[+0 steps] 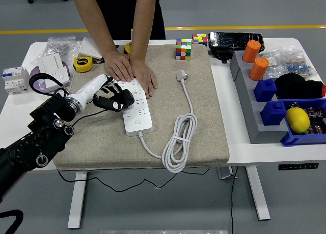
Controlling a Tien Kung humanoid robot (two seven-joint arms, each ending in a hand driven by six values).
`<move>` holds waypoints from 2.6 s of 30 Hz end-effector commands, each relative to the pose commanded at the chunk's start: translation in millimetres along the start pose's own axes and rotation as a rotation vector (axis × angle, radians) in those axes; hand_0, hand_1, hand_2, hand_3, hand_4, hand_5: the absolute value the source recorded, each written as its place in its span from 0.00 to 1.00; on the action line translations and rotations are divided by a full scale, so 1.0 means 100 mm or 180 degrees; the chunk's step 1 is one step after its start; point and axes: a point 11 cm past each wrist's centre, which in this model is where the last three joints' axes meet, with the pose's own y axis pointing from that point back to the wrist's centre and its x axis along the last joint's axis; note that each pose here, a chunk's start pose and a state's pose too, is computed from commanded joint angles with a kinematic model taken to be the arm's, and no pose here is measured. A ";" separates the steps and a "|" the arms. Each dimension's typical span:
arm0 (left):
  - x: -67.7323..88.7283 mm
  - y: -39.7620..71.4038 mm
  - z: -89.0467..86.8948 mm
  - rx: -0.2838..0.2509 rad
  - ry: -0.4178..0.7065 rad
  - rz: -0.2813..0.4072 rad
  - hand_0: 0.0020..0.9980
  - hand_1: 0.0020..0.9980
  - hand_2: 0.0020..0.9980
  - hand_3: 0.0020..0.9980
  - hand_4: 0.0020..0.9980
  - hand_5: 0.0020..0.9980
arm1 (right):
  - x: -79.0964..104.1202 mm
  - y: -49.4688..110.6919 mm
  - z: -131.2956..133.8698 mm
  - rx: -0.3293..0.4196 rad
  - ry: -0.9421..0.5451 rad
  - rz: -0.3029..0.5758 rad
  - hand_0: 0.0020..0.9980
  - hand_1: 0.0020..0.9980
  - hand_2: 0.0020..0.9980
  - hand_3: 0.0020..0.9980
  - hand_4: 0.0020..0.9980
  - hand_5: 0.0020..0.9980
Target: Pick up the plug,place it near the board,insert it into the board,press the button
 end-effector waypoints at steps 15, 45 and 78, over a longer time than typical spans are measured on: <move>0.05 0.00 -0.08 0.0060 -0.0087 0.0002 0.67 0.69 0.50 0.34 0.41 0.00 | 0.00 0.00 -0.01 0.0005 -0.0010 0.0002 0.82 0.75 0.74 0.76 1.00 0.82; -0.04 0.00 -0.08 0.0059 -0.0155 -0.0073 0.68 0.70 0.52 0.35 0.43 0.00 | 0.02 0.00 0.00 0.0002 0.0016 0.0011 0.82 0.75 0.74 0.76 1.00 0.82; -0.01 -0.01 -0.07 0.0066 -0.0142 -0.0069 0.69 0.70 0.54 0.46 0.47 0.00 | 0.03 0.00 -0.02 0.0019 -0.0014 0.0006 0.82 0.75 0.74 0.76 1.00 0.81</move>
